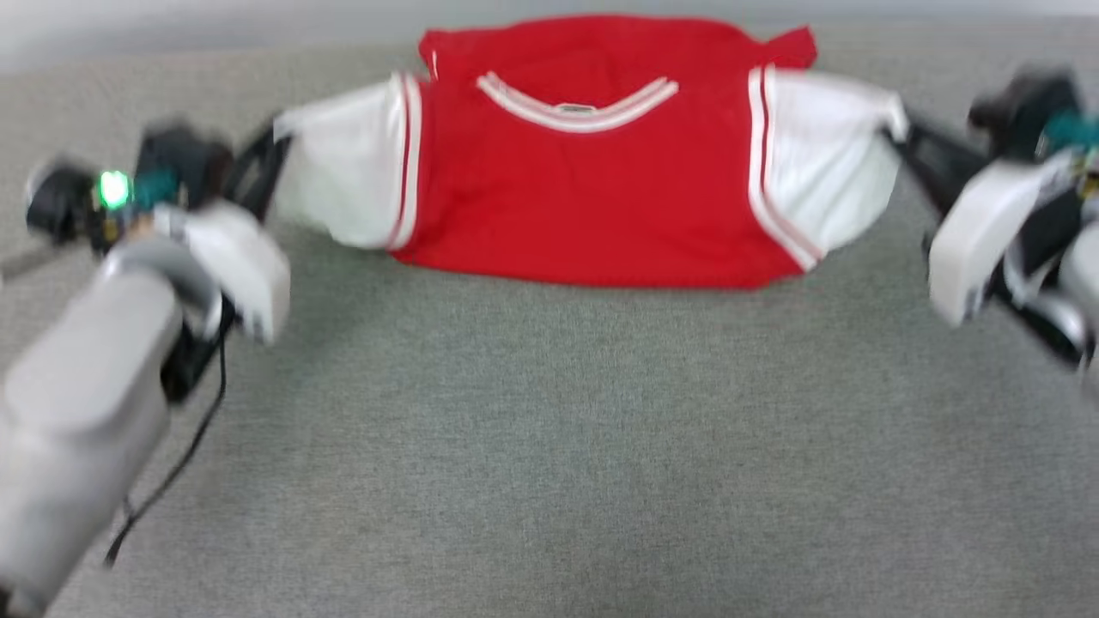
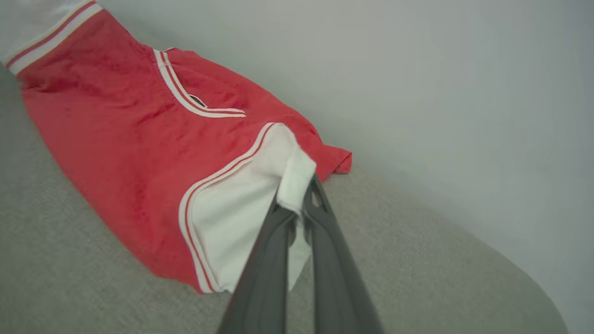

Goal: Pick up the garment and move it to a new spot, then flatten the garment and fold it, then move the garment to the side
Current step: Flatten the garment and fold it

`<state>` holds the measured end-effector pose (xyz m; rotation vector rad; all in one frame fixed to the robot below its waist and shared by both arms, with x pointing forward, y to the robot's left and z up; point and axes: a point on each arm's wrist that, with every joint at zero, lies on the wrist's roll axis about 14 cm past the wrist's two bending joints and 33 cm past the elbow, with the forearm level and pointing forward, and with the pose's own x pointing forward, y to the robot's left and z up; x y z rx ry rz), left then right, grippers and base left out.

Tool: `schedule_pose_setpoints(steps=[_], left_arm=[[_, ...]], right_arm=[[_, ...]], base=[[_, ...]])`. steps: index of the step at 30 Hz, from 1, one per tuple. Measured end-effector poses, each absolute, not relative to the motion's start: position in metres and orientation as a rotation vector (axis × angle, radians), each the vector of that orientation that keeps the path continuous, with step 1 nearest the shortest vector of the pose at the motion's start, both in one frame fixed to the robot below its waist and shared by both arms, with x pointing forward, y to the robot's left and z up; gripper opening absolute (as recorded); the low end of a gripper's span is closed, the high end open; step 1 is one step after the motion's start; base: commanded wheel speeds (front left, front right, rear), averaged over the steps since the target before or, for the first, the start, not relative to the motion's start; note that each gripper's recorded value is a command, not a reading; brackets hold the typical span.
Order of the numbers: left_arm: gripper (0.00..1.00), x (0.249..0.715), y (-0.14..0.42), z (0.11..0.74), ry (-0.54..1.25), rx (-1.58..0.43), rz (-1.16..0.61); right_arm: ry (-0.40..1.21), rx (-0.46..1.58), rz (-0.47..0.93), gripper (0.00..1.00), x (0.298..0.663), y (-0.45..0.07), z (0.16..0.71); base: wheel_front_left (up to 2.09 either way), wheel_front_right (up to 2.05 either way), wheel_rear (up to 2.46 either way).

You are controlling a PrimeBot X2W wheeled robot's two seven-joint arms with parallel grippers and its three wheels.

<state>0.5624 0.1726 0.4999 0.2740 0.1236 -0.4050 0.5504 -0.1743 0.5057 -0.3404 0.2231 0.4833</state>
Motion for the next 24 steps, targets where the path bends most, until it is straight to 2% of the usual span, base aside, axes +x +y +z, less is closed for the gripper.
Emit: schedule_pose_setpoints(steps=[11, 24], left_arm=[[0.0, 0.425, 0.194, 0.431, 0.361, 0.168, -0.373], [0.0, 0.322, 0.221, 0.399, 0.553, 0.115, -0.278]], right_arm=[[0.403, -0.223, 0.495, 0.0, 0.432, -0.197, 0.449], [0.607, -0.136, 0.374, 0.0, 0.322, -0.244, 0.407]], base=[[0.0, 0.0, 0.0], [0.0, 0.0, 0.0]])
